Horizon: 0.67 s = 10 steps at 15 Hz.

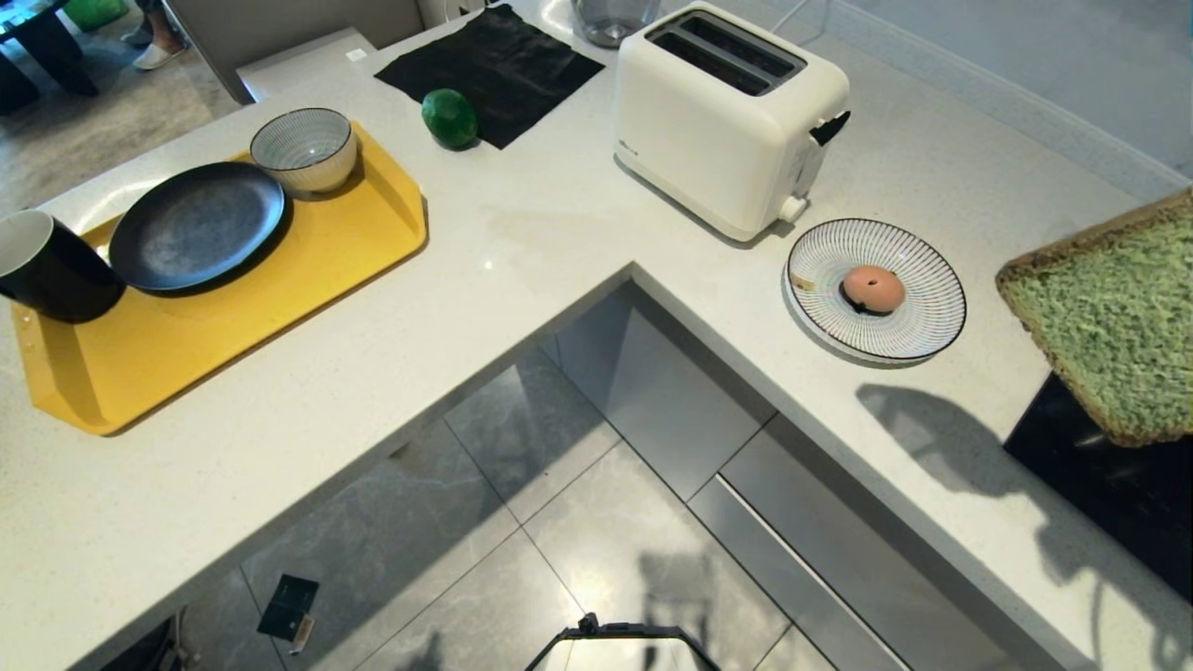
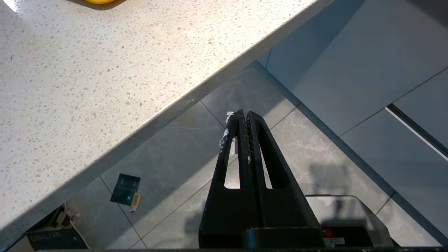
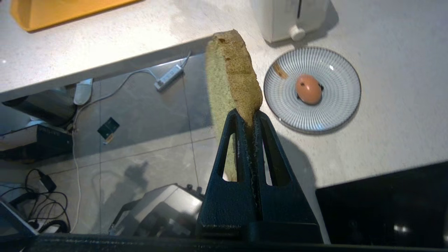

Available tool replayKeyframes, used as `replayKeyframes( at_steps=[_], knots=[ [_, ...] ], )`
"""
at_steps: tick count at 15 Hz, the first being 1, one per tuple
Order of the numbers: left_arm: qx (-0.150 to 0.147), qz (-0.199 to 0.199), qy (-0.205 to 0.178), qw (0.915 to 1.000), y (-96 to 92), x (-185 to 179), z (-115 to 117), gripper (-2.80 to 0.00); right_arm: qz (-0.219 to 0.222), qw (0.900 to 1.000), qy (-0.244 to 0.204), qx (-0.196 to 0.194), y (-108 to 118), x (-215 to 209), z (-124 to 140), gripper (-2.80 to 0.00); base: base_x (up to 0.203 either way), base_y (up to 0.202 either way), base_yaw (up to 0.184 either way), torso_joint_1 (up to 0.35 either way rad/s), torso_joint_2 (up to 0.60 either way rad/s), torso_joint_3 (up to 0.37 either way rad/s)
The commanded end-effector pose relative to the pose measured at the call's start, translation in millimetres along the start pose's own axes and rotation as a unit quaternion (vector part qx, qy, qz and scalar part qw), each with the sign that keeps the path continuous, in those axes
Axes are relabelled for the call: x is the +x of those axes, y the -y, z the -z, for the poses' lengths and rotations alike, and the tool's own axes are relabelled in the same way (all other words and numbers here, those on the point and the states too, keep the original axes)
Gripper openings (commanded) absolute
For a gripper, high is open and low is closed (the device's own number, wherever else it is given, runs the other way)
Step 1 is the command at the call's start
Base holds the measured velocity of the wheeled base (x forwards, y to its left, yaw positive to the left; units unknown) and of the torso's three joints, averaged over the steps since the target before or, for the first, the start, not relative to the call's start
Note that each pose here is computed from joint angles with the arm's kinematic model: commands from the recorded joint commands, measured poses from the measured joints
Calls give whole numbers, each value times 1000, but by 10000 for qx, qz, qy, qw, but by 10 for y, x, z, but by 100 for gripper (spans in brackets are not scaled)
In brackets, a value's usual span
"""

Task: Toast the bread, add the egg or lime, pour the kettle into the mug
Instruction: Put the bread slices in the toaster

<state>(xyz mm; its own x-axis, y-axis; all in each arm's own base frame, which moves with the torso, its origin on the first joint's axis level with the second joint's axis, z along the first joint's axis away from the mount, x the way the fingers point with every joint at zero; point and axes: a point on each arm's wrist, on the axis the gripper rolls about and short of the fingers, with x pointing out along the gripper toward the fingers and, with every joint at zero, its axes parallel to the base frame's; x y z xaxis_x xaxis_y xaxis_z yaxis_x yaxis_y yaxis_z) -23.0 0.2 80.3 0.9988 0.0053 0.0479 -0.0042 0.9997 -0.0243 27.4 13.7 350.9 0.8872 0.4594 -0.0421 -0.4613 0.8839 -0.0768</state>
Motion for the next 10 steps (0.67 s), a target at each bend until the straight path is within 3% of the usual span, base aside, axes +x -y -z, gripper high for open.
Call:
replayKeyframes(
  at_steps=[1, 10],
  knots=[
    [-2, -6, -71, 10000, -1, 9, 43, -280, -60, 9998, 42, -162, 8, 129, -46, -280, 0, 0, 0, 0, 0, 0],
    [-2, -6, -71, 10000, -1, 9, 43, -280, 157, 9981, 555, -235, 87, 553, -643, -280, 0, 0, 0, 0, 0, 0]
  ],
)
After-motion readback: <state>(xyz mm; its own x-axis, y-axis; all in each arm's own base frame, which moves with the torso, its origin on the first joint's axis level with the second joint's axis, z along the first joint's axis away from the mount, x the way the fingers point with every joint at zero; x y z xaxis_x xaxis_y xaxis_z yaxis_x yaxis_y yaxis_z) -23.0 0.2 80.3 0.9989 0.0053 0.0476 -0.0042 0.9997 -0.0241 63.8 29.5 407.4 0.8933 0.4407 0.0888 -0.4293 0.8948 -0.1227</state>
